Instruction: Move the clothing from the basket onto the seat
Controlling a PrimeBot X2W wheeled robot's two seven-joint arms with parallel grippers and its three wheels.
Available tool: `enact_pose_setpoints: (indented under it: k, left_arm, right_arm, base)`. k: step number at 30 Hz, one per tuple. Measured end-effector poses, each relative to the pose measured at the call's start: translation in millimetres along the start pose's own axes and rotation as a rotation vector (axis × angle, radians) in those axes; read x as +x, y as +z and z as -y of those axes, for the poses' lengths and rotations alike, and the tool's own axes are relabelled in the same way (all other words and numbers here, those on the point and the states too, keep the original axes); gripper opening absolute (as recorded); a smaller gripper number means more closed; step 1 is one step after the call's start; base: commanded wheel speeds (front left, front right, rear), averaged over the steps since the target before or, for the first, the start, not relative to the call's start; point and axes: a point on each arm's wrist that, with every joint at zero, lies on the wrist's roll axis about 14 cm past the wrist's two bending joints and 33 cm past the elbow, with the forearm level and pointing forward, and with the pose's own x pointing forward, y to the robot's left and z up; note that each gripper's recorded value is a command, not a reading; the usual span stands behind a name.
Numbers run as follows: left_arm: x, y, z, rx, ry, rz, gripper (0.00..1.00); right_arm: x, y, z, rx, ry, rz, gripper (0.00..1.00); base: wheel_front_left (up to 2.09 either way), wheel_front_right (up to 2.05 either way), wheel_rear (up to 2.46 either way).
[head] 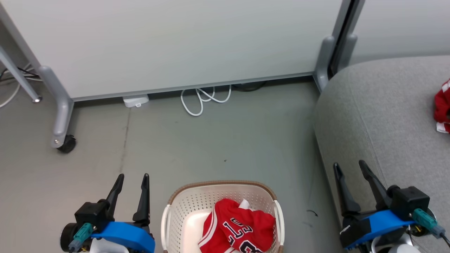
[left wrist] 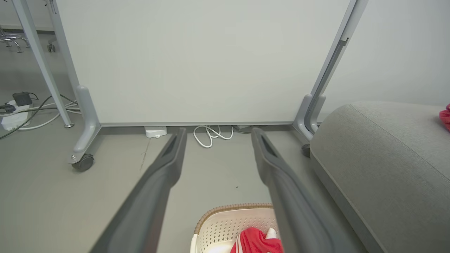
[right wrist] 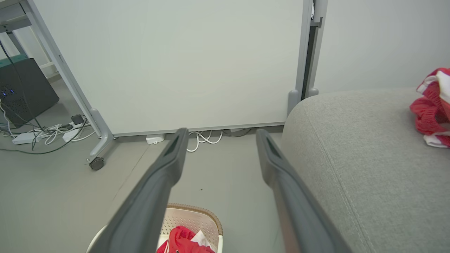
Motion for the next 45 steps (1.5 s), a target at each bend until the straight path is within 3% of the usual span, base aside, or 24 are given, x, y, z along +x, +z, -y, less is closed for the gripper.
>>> enact_pose_setpoints:
  k: [11, 25, 34, 45]
  left_arm:
    - [43.7, -45.1, 44.5, -0.034, -0.150, -0.145, 1.00]
    - [69.1, -172.9, 105.4, -0.040, -0.376, -0.545, 1.00]
    - [70.0, -245.5, 113.1, -0.022, -0.438, -0.776, 1.00]
    - [82.3, -302.3, 109.3, 0.062, -0.493, -0.901, 1.00]
  right_arm:
    - [12.4, -6.3, 6.3, 0.006, -0.013, -0.007, 1.00]
    - [19.9, -43.4, 36.7, 0.016, -0.094, -0.081, 1.00]
    - [34.3, -82.2, 44.5, 0.023, -0.103, -0.164, 1.00]
    - [48.9, -125.6, 52.3, 0.019, -0.106, -0.250, 1.00]
  base:
    - [0.00, 0.00, 0.00]
    - [0.00, 0.00, 0.00]
    - [0.00, 0.00, 0.00]
    - [0.00, 0.00, 0.00]
